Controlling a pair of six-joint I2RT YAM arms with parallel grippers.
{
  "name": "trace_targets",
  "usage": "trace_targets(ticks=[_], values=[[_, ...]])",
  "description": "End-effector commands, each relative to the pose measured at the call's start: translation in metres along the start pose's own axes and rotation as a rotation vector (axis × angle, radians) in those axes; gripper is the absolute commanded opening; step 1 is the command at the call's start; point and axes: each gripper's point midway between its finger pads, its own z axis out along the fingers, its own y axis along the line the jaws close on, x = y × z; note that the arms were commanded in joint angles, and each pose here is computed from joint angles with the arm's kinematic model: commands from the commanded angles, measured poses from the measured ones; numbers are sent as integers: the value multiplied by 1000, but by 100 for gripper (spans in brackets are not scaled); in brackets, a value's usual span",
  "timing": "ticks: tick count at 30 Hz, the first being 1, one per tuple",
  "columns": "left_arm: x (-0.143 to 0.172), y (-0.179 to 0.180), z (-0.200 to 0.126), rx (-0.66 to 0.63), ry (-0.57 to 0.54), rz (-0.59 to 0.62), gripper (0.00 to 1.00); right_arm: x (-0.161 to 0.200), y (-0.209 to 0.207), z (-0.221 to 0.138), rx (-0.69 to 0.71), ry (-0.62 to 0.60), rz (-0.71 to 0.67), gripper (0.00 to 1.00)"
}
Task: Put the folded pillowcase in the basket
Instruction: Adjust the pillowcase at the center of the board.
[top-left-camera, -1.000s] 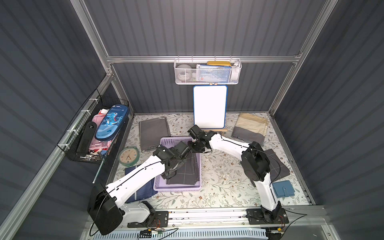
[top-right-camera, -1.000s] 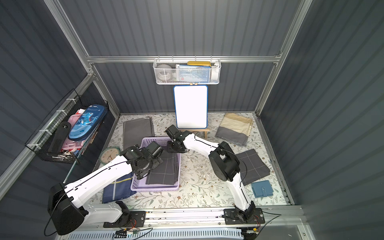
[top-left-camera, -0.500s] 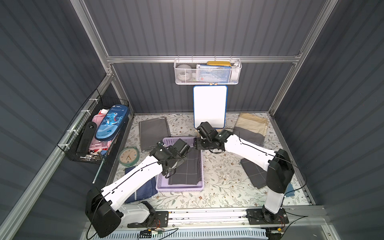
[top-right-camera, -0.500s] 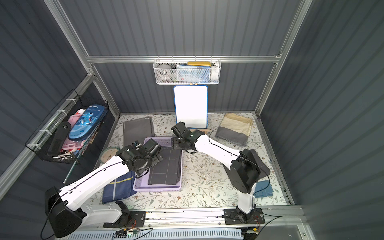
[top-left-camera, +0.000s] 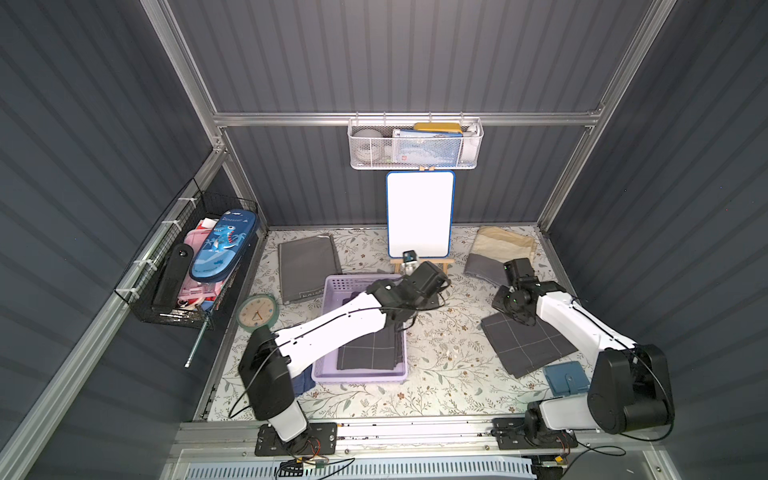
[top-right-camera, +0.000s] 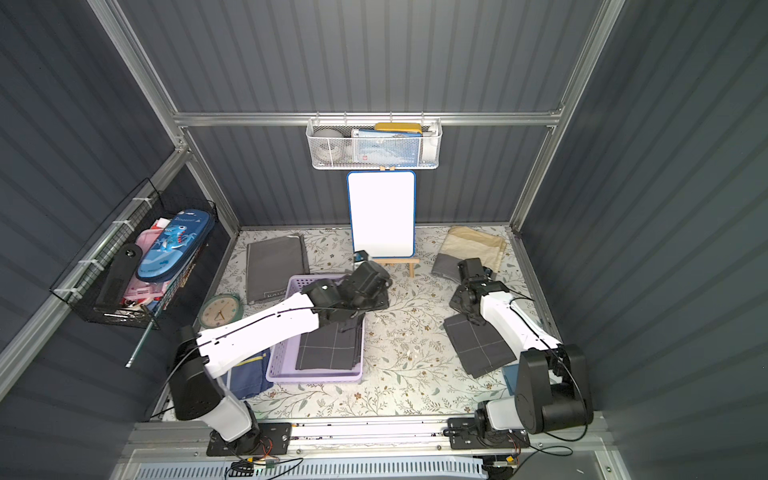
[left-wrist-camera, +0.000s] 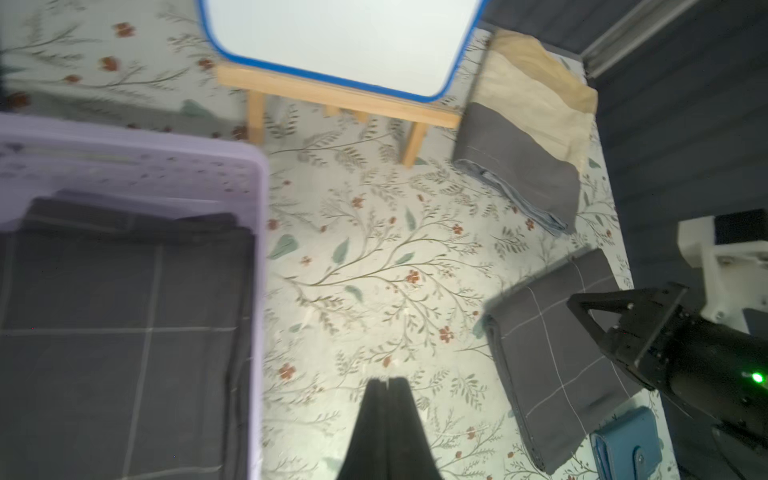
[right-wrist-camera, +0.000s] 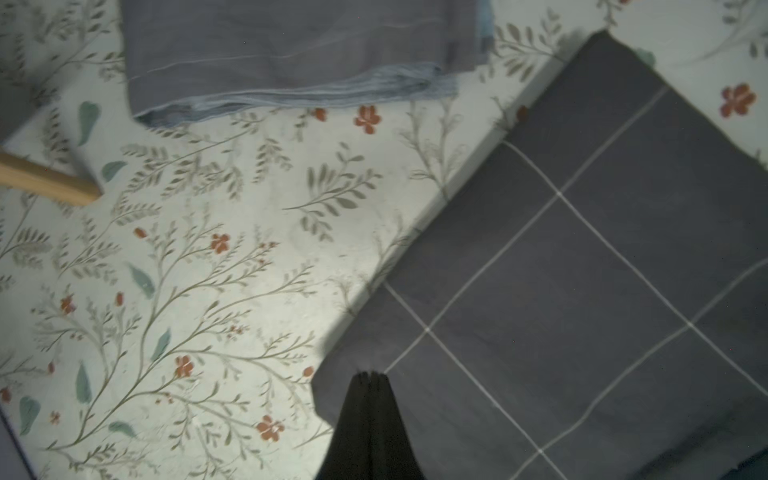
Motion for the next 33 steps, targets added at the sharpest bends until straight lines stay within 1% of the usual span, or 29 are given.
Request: trace_targets(ticks=[1,3,4,6,7,8,9,12,14,16,18,22,24,30,33], values=[[12,-33,18,84,23,100,0,-10,-24,8,8,13,108,0],[22,-46,16,140,19,139,0,-19,-49,10,54,2,190,0],[25,-49,13,173,19,142,0,-20,-55,10,57,-15,214,0],[27,-54,2,249,11,126,0,-22,-60,7,56,-62,226,0],[36,-48,2,263,29,128,0,-24,-61,7,53,-84,222,0],[37,-48,-2,285,21,132,1,-24,-65,9,70,-95,226,0],[36,-46,-6,294,8,128,8,-23,-70,11,92,-93,231,0],[33,-42,-10,277,0,123,19,-16,-76,20,139,-28,235,0],[33,-35,-8,241,-5,106,24,-16,-84,27,192,-3,234,0],[35,-31,-7,233,-4,94,26,-14,-86,34,193,22,248,0],[38,-33,-9,251,8,84,26,-10,-81,40,175,62,247,0],[30,-33,-21,260,-11,74,29,4,-71,51,136,139,229,0],[28,-31,-25,258,-19,74,29,10,-58,55,96,169,195,0],[29,-22,-26,222,-21,72,30,36,-3,69,54,300,3,0],[30,-19,-25,207,-16,74,30,64,37,70,46,341,-196,0]])
